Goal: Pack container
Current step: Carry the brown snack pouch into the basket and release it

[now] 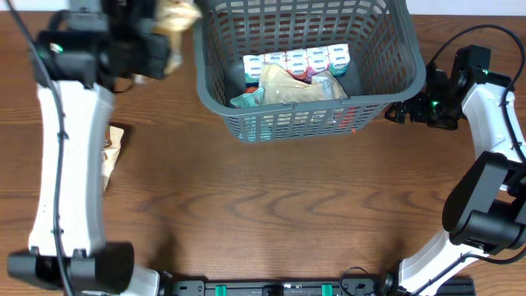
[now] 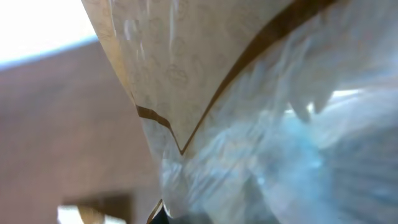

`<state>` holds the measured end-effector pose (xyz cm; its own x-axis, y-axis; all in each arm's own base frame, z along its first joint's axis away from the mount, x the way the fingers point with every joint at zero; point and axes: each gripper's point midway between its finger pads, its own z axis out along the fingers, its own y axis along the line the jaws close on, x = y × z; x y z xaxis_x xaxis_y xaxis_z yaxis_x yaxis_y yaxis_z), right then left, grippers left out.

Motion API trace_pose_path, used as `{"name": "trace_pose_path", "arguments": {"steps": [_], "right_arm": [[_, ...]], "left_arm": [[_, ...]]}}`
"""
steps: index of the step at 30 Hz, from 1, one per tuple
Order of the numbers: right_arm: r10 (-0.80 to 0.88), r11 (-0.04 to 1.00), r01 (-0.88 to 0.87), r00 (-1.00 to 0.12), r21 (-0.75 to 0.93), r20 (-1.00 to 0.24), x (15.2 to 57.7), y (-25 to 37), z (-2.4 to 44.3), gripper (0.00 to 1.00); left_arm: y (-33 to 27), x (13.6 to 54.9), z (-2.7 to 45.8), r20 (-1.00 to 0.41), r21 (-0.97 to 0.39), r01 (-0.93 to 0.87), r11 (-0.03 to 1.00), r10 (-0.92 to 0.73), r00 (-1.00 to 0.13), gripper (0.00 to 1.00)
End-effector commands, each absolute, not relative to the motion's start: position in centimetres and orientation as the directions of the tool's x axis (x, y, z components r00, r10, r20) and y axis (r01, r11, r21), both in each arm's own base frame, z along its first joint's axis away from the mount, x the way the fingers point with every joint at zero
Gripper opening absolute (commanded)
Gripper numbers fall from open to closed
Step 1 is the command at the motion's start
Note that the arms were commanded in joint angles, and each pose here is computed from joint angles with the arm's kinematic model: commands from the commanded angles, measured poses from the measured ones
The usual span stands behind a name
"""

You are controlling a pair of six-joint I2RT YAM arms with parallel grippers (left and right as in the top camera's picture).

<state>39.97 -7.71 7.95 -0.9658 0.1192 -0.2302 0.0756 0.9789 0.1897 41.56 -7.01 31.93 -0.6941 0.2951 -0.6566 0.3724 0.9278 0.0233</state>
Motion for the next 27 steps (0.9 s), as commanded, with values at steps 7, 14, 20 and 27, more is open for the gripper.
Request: {"name": "trace_pose_path", "arguments": {"steps": [7, 14, 20, 27], "right_arm": [[0.104, 0.98, 0.06, -0.967, 0.188, -0.232, 40.0, -7.4, 7.9, 0.99], [0.104, 0.98, 0.06, -0.967, 0.189, -0.232, 40.0, -7.4, 7.9, 0.99], [0.104, 0.98, 0.06, -0.967, 0.19, -0.232, 40.0, -7.4, 7.9, 0.99], [0.105, 0.979, 0.06, -0.968, 0.193, -0.228, 39.9, -7.3, 7.9, 0.99]], "left_arm": [[-18.5, 38.6, 35.6, -0.683, 0.323, 0.754, 0.572, 0.692, -0.233, 0.06], [-21.0, 40.6, 31.9, -0.592, 0.395, 0.823, 0.409, 0.798, -0.113, 0.06], [-22.1, 43.8, 25.9, -0.508, 0.384, 0.87, 0.309, 0.858, -0.081, 0.06], [-22.6, 44.8, 20.7, -0.449, 0.312, 0.909, 0.275, 0.886, -0.114, 0.06]]}}
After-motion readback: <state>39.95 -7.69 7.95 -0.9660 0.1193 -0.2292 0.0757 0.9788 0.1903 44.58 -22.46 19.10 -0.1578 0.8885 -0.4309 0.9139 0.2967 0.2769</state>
